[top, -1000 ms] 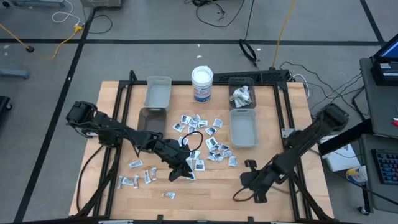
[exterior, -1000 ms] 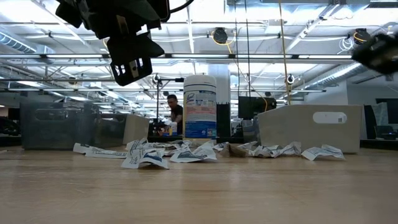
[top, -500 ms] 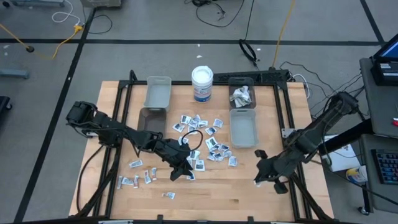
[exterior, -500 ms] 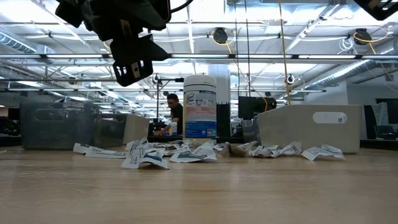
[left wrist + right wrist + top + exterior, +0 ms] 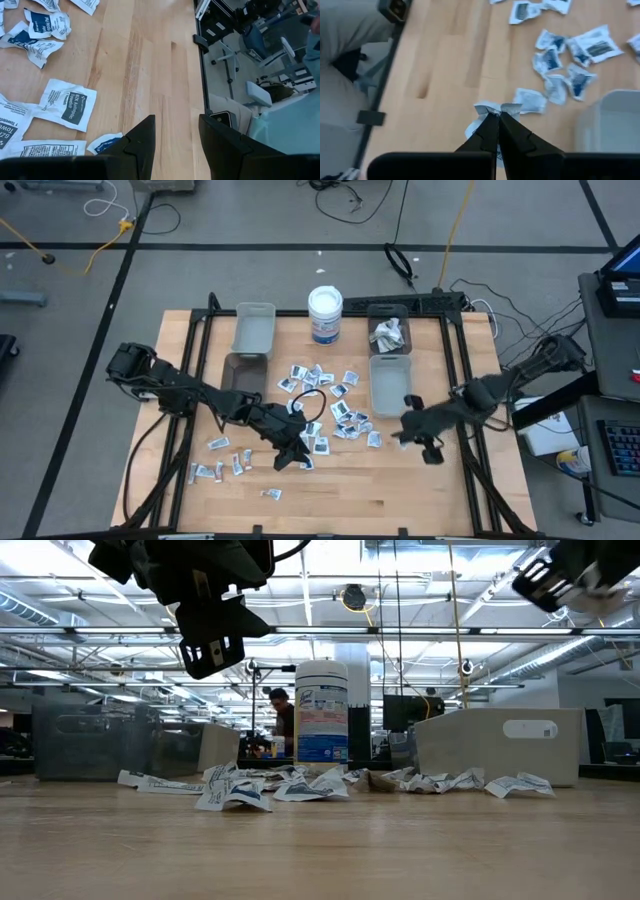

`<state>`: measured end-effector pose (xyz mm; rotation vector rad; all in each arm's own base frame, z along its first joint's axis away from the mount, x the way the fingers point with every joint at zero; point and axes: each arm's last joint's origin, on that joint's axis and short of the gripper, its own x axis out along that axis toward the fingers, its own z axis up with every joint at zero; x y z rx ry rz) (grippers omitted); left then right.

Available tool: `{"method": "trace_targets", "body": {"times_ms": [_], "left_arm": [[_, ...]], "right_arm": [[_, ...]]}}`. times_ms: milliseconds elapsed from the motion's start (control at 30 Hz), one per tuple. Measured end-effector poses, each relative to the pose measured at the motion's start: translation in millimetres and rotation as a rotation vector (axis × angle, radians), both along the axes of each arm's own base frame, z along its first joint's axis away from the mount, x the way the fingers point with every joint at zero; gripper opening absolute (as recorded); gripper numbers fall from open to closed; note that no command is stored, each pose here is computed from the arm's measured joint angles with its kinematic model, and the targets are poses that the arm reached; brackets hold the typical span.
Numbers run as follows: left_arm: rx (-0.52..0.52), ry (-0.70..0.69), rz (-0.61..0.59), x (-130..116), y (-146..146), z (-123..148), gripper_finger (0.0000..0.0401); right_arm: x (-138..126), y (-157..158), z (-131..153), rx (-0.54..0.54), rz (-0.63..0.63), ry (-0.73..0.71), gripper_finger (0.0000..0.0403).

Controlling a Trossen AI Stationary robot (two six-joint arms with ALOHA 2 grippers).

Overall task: Pick & Place First Aid Supplies
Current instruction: Put the blue alcohol pad into the right gray bin

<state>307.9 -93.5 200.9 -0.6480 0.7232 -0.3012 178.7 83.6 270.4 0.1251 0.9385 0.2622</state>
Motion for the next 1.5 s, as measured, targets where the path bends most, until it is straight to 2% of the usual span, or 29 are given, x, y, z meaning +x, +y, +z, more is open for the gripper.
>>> {"method": "trace_targets", "body": {"times_ms": [367,667,900,1033,1167,1400,1500], "left_arm": [[0.010,-0.006,-0.007,0.0,0.0,0.0,0.0154],[0.056,-0.036,-0.041,0.0,0.0,0.0,0.0154],[0.097,-0.053,-0.064,0.0,1.6,-0.7,0.0154],[0.140,-0.044,-0.085,-1.0,4.5,-3.3,0.0154],[0.191,0.021,-0.080,-3.6,12.7,-9.6,0.0154],[0.411,0.194,0.039,-13.2,31.9,-24.2,0.0154],[0.452,0.256,0.094,-16.1,40.2,-27.7,0.0154]], "right_arm": [[9.6,-62.9,-9.3,-0.148,-0.085,0.095,0.0000],[17.5,-114.6,-27.0,-0.218,-0.147,0.225,0.0000],[21.1,-144.5,-33.9,-0.232,-0.202,0.312,0.0000],[25.4,-149.9,-43.6,-0.218,-0.210,0.369,0.0000],[32.9,-152.2,-53.8,-0.221,-0.183,0.401,0.0001],[41.8,-155.3,-61.4,-0.224,-0.187,0.393,0.0034],[41.7,-155.2,-61.5,-0.209,-0.214,0.398,0.0063]]}}
